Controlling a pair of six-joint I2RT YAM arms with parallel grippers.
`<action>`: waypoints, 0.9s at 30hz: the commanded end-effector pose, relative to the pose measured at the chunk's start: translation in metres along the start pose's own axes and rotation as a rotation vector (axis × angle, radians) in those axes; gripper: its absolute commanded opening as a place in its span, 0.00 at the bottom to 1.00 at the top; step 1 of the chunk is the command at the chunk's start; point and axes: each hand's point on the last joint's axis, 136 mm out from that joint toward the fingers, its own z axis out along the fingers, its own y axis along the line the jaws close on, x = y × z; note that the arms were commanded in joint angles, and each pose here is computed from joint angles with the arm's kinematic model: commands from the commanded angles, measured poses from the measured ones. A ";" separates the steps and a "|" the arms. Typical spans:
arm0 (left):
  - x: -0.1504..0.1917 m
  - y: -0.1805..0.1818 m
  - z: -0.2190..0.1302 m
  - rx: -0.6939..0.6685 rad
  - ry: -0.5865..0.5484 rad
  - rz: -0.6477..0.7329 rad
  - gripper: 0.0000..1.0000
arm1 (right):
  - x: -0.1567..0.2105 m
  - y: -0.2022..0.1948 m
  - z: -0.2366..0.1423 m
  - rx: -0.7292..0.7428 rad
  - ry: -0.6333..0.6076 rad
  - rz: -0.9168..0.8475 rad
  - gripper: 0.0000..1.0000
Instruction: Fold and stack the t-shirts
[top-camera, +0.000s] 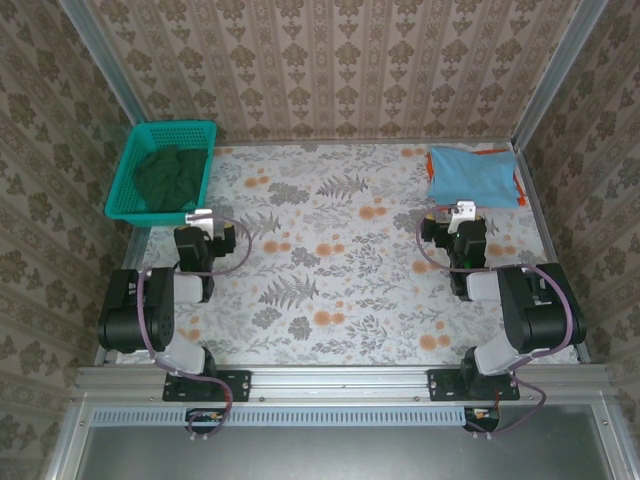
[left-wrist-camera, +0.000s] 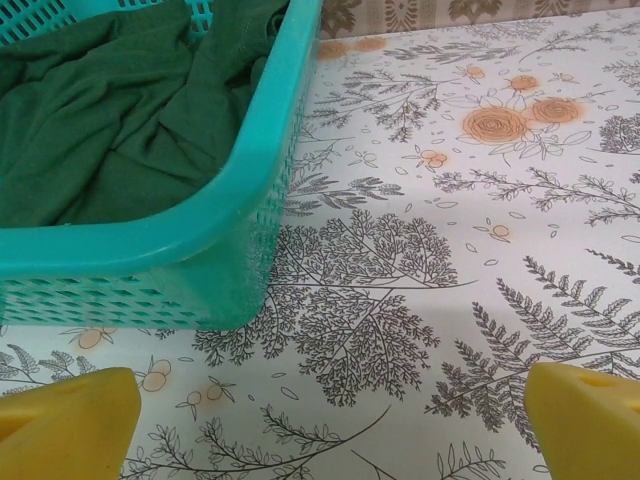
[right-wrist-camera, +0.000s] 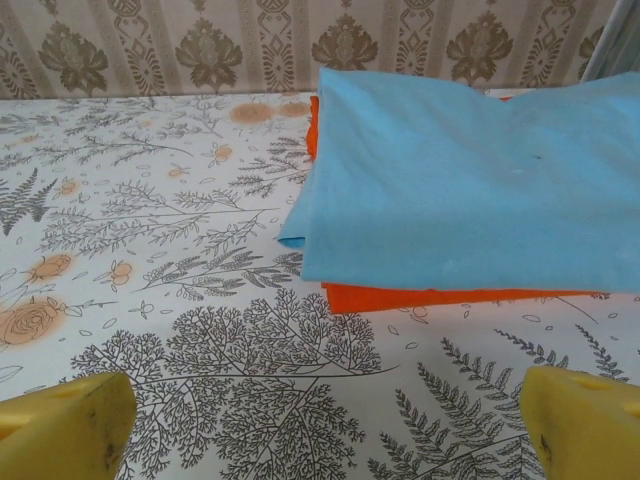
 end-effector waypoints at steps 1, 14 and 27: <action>-0.009 -0.003 0.001 0.017 -0.022 -0.014 1.00 | 0.004 0.002 -0.001 -0.010 0.017 0.010 1.00; -0.010 -0.003 0.000 0.014 -0.026 -0.011 1.00 | 0.003 0.002 -0.001 -0.010 0.015 0.010 0.99; -0.010 -0.003 0.000 0.014 -0.028 -0.011 1.00 | 0.004 0.003 -0.002 -0.013 0.014 0.007 1.00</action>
